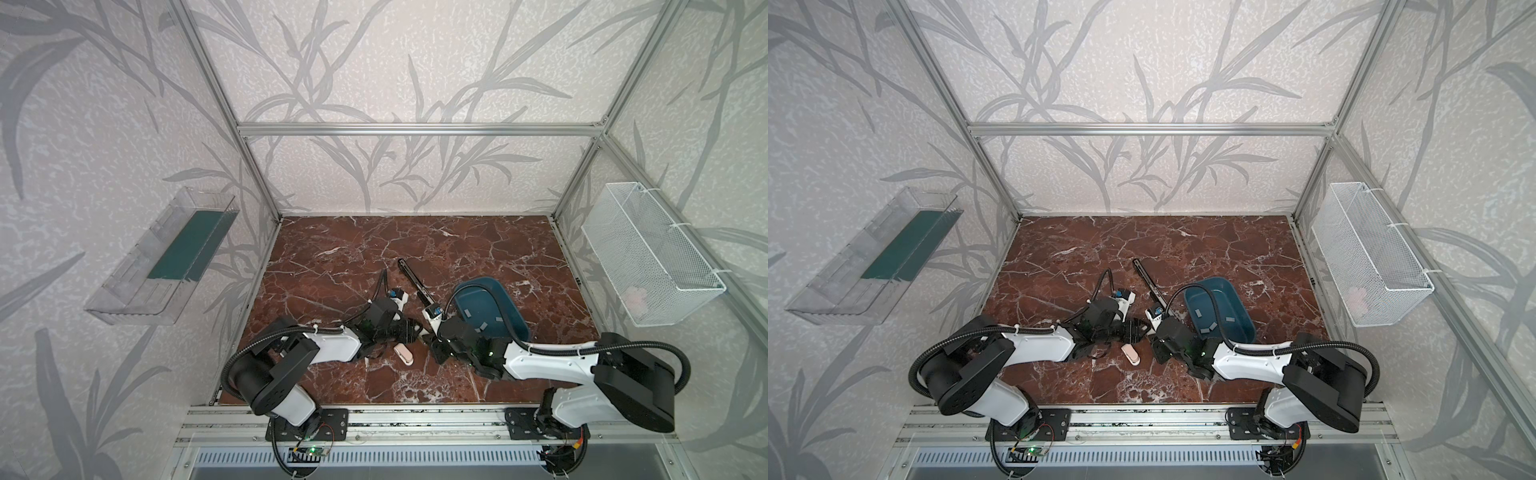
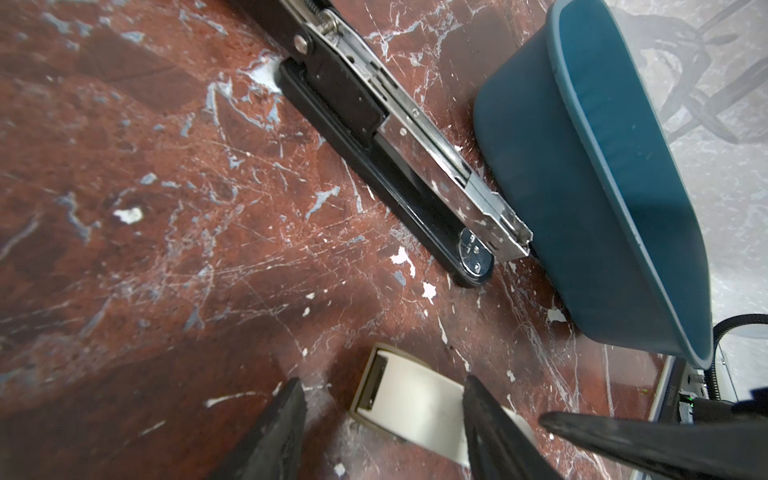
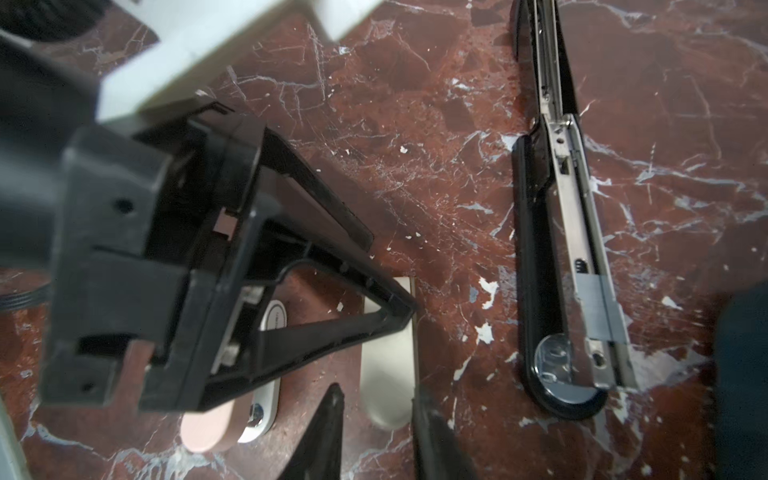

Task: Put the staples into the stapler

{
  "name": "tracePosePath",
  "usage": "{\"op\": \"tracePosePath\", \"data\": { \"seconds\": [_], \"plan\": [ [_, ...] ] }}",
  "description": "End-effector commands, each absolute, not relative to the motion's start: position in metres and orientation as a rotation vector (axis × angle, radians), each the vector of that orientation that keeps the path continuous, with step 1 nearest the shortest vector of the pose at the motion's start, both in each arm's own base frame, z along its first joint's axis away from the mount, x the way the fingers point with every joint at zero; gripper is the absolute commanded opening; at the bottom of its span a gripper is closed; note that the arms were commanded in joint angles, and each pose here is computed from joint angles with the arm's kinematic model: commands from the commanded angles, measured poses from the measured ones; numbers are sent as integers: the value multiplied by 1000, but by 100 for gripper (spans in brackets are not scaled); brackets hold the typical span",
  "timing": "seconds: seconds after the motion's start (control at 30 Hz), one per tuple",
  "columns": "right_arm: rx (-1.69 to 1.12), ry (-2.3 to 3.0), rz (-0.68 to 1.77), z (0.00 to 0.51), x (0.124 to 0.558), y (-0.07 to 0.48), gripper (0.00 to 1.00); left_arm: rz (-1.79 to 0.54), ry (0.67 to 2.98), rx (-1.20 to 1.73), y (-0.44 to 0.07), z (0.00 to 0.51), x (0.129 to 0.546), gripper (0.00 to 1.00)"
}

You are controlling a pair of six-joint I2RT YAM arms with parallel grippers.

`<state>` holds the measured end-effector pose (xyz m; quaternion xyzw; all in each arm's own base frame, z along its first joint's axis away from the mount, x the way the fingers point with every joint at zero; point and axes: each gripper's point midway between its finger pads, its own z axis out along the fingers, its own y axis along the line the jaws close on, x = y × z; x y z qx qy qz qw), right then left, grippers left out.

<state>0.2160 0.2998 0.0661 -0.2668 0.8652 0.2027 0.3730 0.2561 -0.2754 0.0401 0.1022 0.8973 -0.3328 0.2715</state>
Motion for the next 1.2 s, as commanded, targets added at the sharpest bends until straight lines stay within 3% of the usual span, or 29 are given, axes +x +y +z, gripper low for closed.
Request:
{"op": "tracePosePath", "data": {
  "seconds": [0.0, 0.23, 0.77, 1.17],
  "plan": [
    [-662, 2249, 492, 60, 219, 301, 28, -858, 2443, 287, -270, 36, 251, 61],
    [-665, 2348, 488, 24, 207, 293, 21, -867, 2438, 289, -270, 39, 250, 61],
    [-646, 2436, 510, -23, 197, 291, 16, -873, 2436, 278, -271, 36, 252, 61],
    [-619, 2238, 427, 91, 244, 301, 43, -784, 2336, 173, -249, 90, 299, 67]
  ]
}}
